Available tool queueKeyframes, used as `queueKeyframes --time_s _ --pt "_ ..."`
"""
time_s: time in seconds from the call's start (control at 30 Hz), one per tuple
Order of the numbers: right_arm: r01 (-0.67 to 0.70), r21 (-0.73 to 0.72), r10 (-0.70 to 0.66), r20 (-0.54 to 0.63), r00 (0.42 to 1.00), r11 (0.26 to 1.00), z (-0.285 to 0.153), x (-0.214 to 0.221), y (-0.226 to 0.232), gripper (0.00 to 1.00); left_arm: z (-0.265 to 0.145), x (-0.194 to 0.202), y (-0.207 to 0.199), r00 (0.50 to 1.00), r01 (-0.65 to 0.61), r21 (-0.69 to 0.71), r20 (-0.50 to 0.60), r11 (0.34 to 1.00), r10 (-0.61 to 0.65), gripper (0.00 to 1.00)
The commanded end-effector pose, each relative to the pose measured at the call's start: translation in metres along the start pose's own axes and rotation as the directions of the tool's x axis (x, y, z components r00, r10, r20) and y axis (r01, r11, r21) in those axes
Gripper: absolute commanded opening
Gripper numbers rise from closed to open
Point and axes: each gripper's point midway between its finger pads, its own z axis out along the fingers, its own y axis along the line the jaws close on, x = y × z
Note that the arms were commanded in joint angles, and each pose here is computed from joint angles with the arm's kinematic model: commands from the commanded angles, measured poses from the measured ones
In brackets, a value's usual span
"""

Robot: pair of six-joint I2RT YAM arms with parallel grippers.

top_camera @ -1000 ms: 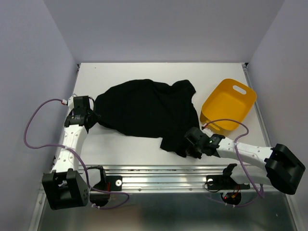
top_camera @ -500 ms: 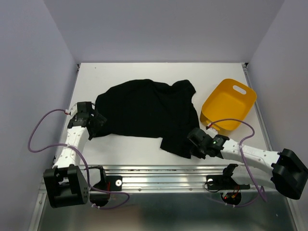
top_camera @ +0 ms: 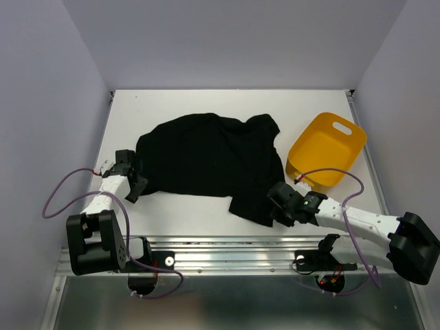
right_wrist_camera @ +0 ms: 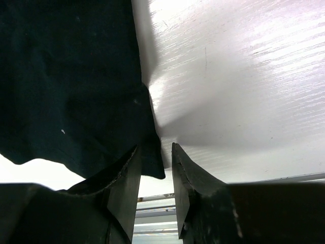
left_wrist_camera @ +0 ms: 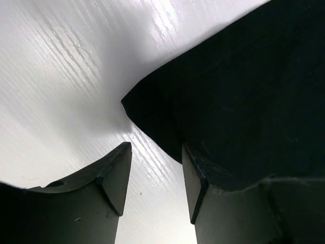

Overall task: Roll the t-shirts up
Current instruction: Flatten out the T-shirt at the center of the board.

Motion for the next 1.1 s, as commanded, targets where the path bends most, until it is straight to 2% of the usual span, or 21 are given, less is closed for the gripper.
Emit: queueKeyframes --time_s 0.0,0.1,0.17,0.2,0.23,0.3,0.33,0.4,0.43,0.47,0.57,0.63,0.77,0.9,0.93,1.07 --pt "-0.001 -0.011 0.002 0.032 0.999 1.0 -0.004 -0.007 0.005 0.37 0.015 0.002 -0.001 1.0 0.014 0.009 0.01 1.0 -0.014 0.57" --pt "0.012 -0.012 -0.012 0.015 1.0 1.0 0.0 -0.003 0.006 0.43 0.028 0.009 -0.005 1.0 0.001 0.019 -0.014 1.0 -0.001 0.61" --pt "0.036 -0.017 -0.036 0.004 0.999 0.999 0.005 0.0 0.01 0.43 0.033 0.011 -0.007 1.0 -0.006 0.021 -0.028 1.0 0.007 0.55" --pt "0.043 -0.016 -0.043 -0.006 0.999 0.999 0.007 0.002 0.011 0.43 0.038 0.014 -0.008 0.999 -0.013 0.014 -0.043 1.0 0.014 0.49" --pt "0.062 -0.012 -0.062 -0.01 0.998 0.998 0.012 0.003 0.014 0.43 0.04 0.015 -0.01 0.999 -0.019 0.019 -0.047 1.0 0.019 0.33" --pt "0.079 -0.009 -0.079 -0.011 0.997 0.997 0.015 0.003 0.017 0.4 0.045 0.016 -0.014 0.998 -0.025 0.023 -0.057 0.999 0.026 0.14" --pt "0.099 -0.013 -0.099 -0.008 0.995 0.995 0.019 0.003 0.023 0.3 0.045 0.013 -0.018 0.998 -0.028 0.029 -0.054 0.999 0.03 0.0" --pt "0.117 -0.022 -0.117 0.005 0.993 0.993 0.021 0.0 0.03 0.18 0.049 0.015 -0.021 0.996 -0.039 0.025 -0.075 0.999 0.041 0.0" --pt "0.129 -0.033 -0.128 0.018 0.992 0.991 0.023 -0.003 0.036 0.05 0.049 0.013 -0.023 0.996 -0.042 0.027 -0.076 0.999 0.044 0.0" --pt "0.128 -0.027 -0.127 0.034 0.991 0.991 0.026 -0.009 0.042 0.01 0.049 0.007 -0.032 0.997 -0.043 0.04 -0.067 0.998 0.045 0.0" --pt "0.152 -0.04 -0.148 0.086 0.985 0.988 0.035 -0.035 0.058 0.01 0.046 -0.016 -0.057 0.998 -0.049 0.078 -0.022 0.996 0.051 0.0" --pt "0.136 -0.035 -0.129 0.138 0.982 0.99 0.045 -0.074 0.069 0.01 0.048 -0.028 -0.07 0.998 -0.059 0.072 -0.009 0.996 0.06 0.0" --pt "0.143 -0.096 -0.118 0.227 0.967 0.985 0.043 -0.149 0.107 0.01 0.027 -0.078 -0.13 0.995 -0.094 0.141 0.043 0.985 0.089 0.0" --pt "0.22 -0.185 -0.142 0.36 0.922 0.958 0.005 -0.217 0.171 0.01 -0.014 -0.128 -0.174 0.984 -0.136 0.226 0.144 0.965 0.105 0.0" --pt "0.242 -0.229 -0.13 0.416 0.9 0.943 -0.02 -0.24 0.197 0.01 -0.023 -0.137 -0.181 0.981 -0.143 0.238 0.161 0.961 0.106 0.0" --pt "0.245 -0.281 -0.086 0.479 0.874 0.928 -0.056 -0.276 0.217 0.01 -0.08 -0.172 -0.205 0.965 -0.174 0.317 0.244 0.932 0.098 0.0"
